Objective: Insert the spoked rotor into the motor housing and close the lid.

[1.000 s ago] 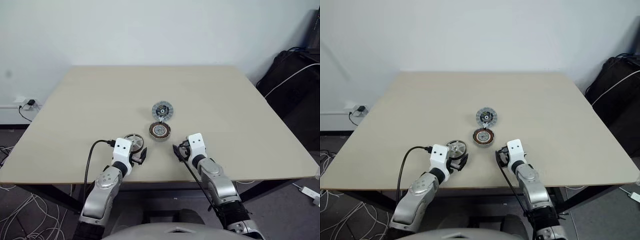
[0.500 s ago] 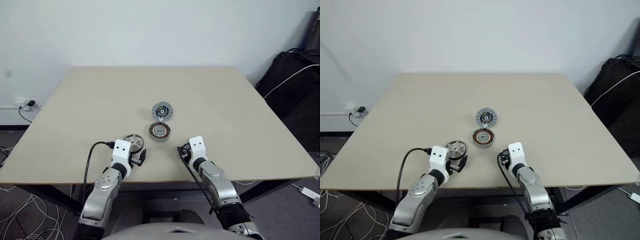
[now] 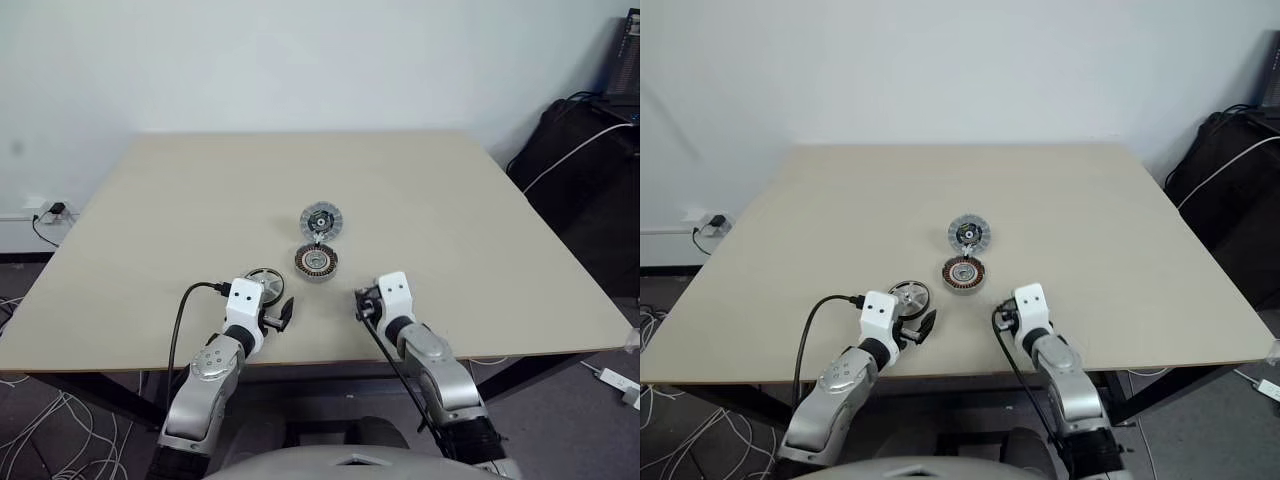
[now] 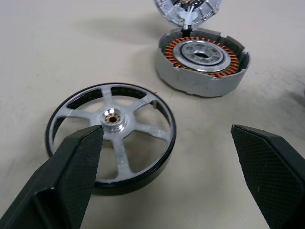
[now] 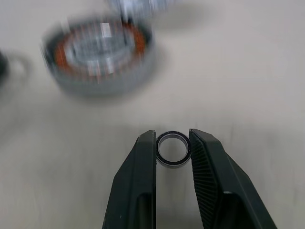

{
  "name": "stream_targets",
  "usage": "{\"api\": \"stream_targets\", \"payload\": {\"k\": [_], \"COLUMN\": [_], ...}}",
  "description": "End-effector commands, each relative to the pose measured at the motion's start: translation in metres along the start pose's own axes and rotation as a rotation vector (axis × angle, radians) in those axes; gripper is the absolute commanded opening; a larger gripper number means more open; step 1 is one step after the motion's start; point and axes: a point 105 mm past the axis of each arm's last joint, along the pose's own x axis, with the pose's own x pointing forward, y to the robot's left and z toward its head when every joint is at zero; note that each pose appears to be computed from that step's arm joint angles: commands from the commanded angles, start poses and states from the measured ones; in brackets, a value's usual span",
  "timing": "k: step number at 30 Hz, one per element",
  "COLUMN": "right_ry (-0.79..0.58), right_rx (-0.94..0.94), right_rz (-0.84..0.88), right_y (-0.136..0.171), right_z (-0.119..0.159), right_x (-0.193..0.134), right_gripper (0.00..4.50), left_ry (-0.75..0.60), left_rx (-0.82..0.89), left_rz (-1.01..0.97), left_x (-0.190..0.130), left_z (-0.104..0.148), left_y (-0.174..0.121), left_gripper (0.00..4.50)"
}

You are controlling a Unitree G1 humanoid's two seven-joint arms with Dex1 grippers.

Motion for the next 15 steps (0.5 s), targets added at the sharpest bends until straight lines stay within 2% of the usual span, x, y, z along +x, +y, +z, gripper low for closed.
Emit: {"api": "stream_targets", "payload": {"k": [1,9,15], "right_ry": [-0.050,-0.031,-0.005], "right_rx": [-0.062,-0.133,-0.161], "right_rz": [0.049,0.108,0.139], "right_y": [0.017,0.035,0.043], "right_z": [0.031,0.044,0.044], "right_x": [0.019,0.052,0.068], "right_gripper": [0.68,0.68,0.68], "left_ry": [-0.063,-0.079,-0.085], "left_rx": [0.017,0.001,-0.009], "left_rz": [0.002,0.033,0.054], "left_x": [0.000,-0.004,-0.006], "left_z": [0.016,0.017,0.017], "left_y": [0.000,0.002,0.004], "left_gripper": [4.50,4.50,4.50]}}
